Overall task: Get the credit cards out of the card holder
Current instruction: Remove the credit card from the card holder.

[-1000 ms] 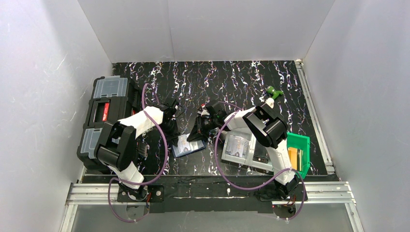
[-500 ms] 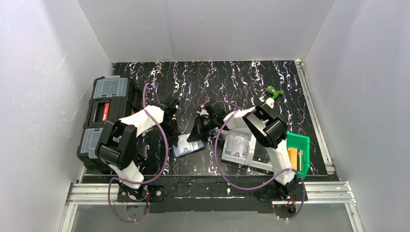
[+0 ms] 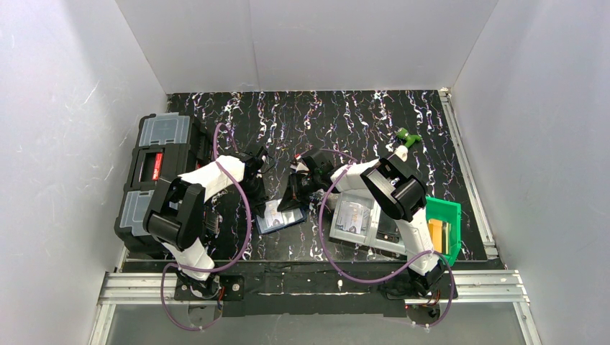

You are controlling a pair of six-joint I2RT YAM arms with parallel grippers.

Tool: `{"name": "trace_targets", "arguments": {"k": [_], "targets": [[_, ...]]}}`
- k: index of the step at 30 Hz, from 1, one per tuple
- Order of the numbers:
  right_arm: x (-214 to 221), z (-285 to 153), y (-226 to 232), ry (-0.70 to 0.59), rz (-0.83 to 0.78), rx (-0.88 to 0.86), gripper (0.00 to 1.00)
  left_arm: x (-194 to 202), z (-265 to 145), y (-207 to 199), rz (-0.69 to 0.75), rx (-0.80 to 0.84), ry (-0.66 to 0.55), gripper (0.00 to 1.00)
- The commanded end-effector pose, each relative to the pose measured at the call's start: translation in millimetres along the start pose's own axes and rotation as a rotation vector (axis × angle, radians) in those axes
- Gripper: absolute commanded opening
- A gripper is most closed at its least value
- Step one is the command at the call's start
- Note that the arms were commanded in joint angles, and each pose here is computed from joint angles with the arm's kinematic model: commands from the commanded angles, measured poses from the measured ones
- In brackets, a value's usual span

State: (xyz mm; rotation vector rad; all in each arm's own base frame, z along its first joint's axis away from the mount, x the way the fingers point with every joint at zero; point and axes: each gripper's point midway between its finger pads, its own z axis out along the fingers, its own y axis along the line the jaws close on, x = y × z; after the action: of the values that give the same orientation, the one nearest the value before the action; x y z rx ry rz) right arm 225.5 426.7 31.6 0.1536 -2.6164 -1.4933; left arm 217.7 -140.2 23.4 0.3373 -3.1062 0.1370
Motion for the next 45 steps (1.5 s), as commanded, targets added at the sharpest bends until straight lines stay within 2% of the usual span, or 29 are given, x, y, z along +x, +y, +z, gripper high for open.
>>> {"name": "trace_targets", "arguments": {"k": [1, 7, 28, 35, 45], "targets": [[1.2, 0.2, 17.0, 0.007, -0.05, -0.029, 0.13, 12.4, 41.9, 39.0, 0.016, -0.178, 0.048, 0.0], [1.3, -3.8, 16.1, -0.004, -0.01, -0.089, 0.16, 16.2, 43.3, 42.7, 0.015, -0.189, 0.057, 0.0], [0.5, -3.0, 25.9, -0.004, 0.066, -0.182, 0.17, 16.4, 44.5, 41.8, 0.013, -0.186, 0.061, 0.0], [-2.6, -6.7, 26.1, -0.025, 0.077, -0.178, 0.08, 16.6, 45.8, 42.7, 0.012, -0.192, 0.064, 0.0], [-8.5, -19.0, 19.6, -0.068, 0.082, -0.151, 0.07, 17.7, 48.3, 44.2, 0.011, -0.2, 0.072, 0.0]]}}
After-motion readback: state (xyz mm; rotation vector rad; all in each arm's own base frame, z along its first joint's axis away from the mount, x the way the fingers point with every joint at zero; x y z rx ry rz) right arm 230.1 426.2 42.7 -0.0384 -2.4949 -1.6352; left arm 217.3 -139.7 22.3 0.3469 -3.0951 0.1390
